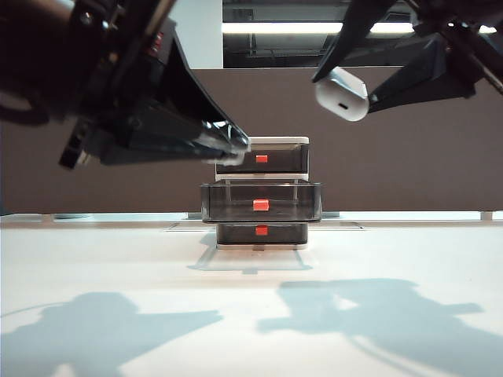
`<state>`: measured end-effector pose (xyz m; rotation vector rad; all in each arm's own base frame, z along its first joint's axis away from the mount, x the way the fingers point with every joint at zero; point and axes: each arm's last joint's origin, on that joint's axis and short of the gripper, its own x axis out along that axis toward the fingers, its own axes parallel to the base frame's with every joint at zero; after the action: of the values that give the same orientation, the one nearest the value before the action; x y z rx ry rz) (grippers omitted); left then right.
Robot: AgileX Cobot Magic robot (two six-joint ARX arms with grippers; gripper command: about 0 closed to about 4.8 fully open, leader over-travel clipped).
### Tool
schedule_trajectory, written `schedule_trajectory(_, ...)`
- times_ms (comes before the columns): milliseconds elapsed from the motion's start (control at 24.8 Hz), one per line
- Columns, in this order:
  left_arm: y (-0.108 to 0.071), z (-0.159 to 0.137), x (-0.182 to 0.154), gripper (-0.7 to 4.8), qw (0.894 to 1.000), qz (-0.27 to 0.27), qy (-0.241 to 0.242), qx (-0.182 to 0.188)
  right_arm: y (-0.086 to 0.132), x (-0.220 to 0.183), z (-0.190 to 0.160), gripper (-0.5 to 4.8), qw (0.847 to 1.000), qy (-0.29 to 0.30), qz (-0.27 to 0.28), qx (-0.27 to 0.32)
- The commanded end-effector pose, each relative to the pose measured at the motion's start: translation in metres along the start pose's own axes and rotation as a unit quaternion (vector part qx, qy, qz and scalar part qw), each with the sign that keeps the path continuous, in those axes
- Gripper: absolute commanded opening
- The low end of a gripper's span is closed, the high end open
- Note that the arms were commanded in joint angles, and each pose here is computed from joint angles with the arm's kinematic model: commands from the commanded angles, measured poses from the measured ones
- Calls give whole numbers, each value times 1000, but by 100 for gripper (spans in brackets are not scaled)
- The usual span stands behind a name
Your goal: Pick up the earphone case on the table, open the lid, insert the wireless earphone on the table into it, close the lid, put the earphone case into the second layer of the drawer, and finally close the drawer.
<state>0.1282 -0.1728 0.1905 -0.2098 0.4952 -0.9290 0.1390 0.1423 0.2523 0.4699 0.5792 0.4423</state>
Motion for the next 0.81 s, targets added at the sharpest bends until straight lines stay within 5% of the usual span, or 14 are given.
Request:
schedule_trajectory(40,-2,5,2,97,1000,-11,-25,0,8,5,-3,175,1000,-15,9,4)
schedule_trajectory(283,-2,5,2,143,1000,-11,-26,-7,13,17,-9,175,1000,-2,22,9)
schedule_trajectory(323,-2,5,2,184,1000,-11,-26,-8,13,18,-9,175,1000,1,24,8)
schedule_trajectory(404,-2,6,2,371,1000,-11,-27,-9,14,24,-13,175,999,24,42,3)
schedule_trajectory(444,-2,6,2,388,1000,-11,-27,-9,14,27,-15,175,998,34,48,-5)
schedule_trajectory(808,-2,6,2,385,999,-13,-31,-8,17,35,-19,175,994,68,80,36)
